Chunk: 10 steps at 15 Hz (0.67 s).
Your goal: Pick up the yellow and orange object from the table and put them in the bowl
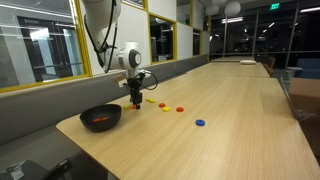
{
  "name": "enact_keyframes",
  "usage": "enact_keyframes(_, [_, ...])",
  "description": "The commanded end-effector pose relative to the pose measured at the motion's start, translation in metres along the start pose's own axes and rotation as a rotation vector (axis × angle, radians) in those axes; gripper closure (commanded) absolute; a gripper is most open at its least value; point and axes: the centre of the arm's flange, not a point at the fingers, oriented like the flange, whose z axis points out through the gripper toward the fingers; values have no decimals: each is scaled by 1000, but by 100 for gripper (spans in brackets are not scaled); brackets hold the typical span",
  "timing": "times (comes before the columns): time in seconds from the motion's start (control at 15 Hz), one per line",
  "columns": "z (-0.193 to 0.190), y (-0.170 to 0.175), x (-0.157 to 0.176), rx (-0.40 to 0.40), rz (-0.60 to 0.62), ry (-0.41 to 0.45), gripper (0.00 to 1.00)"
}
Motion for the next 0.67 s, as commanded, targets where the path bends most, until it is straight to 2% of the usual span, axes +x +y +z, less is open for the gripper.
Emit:
enact_keyframes(0.0, [-4,-4,6,-9,-10,-17,73])
enact_keyframes(0.07, [-6,-3,5,-22,-13,-24,80])
enact_keyframes(0.27, [-17,5,3,-44,-16,-28,77])
enact_keyframes(0.6, [-56,23,-2,-57,12,-12,77])
